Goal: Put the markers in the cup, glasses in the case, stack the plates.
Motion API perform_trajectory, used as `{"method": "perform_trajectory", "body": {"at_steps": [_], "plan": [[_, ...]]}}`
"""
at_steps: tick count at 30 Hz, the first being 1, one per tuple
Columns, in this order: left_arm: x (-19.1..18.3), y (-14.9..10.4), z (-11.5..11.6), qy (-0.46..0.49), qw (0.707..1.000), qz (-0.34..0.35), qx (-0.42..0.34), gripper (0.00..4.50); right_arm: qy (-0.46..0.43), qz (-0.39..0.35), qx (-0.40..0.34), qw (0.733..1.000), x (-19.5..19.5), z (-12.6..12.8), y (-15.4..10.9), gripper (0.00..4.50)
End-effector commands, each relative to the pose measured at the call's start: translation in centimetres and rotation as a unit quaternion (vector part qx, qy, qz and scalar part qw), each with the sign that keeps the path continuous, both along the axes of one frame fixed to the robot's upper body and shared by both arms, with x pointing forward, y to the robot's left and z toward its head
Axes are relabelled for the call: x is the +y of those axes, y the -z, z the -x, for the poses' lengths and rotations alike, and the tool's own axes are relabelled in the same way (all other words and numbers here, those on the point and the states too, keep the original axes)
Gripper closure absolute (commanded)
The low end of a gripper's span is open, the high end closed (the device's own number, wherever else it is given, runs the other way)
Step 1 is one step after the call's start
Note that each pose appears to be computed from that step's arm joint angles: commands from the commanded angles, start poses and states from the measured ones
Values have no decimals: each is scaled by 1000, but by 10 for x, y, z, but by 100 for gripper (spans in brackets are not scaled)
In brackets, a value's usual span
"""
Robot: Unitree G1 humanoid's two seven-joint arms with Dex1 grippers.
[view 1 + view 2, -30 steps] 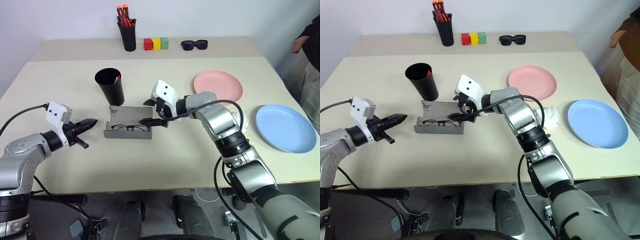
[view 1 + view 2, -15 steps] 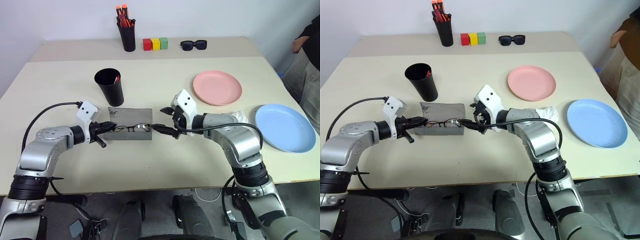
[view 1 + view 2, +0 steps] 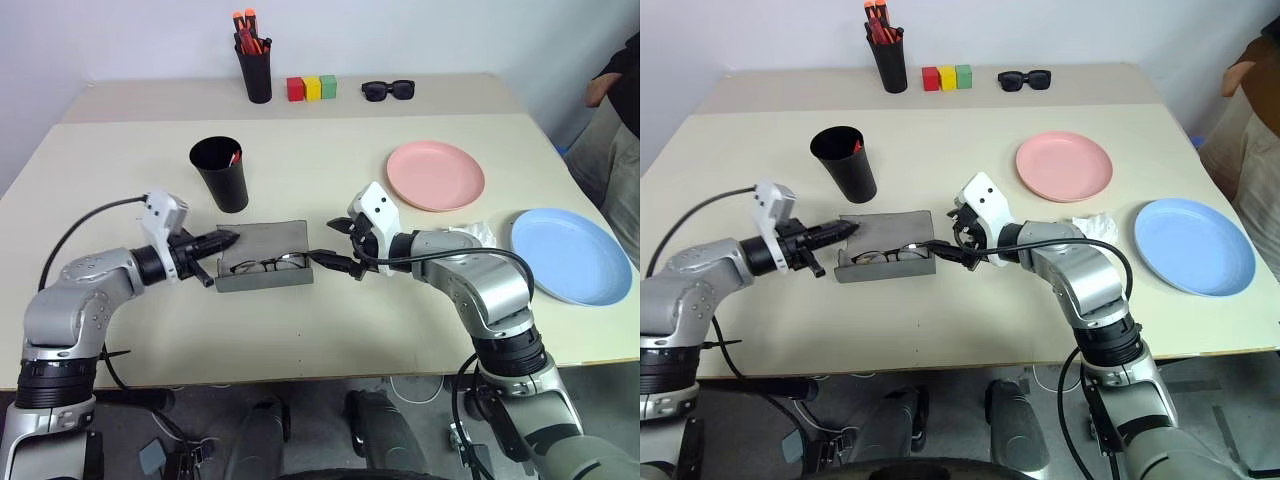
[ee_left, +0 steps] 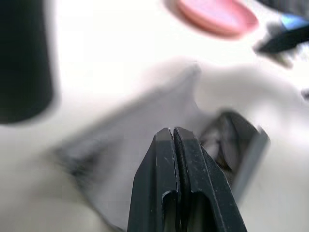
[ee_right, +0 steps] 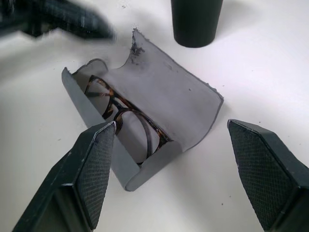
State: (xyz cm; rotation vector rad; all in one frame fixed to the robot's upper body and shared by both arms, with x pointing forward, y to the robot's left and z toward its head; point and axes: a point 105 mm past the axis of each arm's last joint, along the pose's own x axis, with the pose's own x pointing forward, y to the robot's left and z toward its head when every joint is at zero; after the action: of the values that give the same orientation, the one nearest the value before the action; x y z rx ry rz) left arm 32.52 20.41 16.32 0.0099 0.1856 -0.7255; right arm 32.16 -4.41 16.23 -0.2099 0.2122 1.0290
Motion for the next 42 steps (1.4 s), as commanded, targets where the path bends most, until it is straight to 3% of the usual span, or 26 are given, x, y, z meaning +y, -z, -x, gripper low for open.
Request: {"method": "perform_trajectory", "body": {"at_steps": [1,5,10,20,24,31,42], "plan": [[18,-11,-17,-74,996,-23,-39,448,-20,-9,-31,999,7,3,-16,74],[32,-11,-35,-147,988,-11,-36,448,-23,-11,-31,999,10,3,-16,74],[30,1,-57,-174,984,-19,-16,448,-26,-16,-22,999,15,9,-10,74],[4,16,-74,-94,995,-24,14,448,-1,-7,-1,1000,-9,23,2,74],[-3,15,-69,-52,998,-22,13,448,15,2,5,1000,-18,25,7,74],[-14,3,-35,61,998,-23,-5,448,39,1,3,999,-25,21,7,74],[-19,21,10,150,985,-76,29,448,46,8,-1,999,-29,13,7,74]]}}
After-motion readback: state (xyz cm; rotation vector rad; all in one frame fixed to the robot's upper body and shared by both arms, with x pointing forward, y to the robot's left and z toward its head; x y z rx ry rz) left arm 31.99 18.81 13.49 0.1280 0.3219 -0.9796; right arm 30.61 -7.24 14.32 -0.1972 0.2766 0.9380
